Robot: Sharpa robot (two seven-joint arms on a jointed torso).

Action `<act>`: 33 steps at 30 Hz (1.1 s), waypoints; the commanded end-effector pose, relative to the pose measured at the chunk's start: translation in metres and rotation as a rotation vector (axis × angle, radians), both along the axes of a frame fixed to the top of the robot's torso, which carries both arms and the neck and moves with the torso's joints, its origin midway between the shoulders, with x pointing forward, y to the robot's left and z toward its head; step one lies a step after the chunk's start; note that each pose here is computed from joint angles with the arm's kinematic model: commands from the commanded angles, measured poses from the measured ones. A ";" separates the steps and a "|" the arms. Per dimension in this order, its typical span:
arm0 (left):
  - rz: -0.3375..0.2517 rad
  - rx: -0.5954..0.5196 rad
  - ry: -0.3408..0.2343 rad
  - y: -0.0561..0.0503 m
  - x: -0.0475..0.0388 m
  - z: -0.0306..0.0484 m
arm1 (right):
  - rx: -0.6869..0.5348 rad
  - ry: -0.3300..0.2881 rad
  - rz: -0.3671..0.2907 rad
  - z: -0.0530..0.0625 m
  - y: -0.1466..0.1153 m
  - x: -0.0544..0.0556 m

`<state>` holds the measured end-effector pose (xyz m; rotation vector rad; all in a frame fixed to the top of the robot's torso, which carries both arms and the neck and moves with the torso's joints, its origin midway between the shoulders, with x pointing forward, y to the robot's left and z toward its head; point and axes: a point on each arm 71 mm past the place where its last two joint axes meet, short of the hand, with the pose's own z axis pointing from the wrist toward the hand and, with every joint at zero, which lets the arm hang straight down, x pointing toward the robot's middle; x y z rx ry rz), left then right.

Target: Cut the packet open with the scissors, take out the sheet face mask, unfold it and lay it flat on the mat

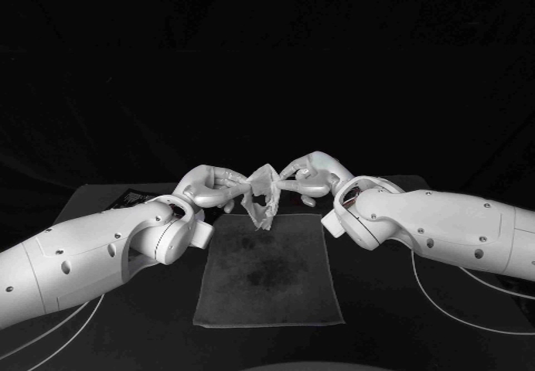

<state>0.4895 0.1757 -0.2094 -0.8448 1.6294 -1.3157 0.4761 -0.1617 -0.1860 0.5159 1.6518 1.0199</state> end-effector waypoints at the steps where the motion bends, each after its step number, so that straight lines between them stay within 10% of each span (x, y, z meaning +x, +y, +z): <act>1: -0.012 0.016 -0.007 0.002 0.0022 0.0045 | -0.030 0.002 0.028 0.000 -0.002 0.000; 33: -0.231 0.298 -0.108 0.006 0.0307 0.0676 | -0.248 -0.061 0.218 0.030 -0.015 0.022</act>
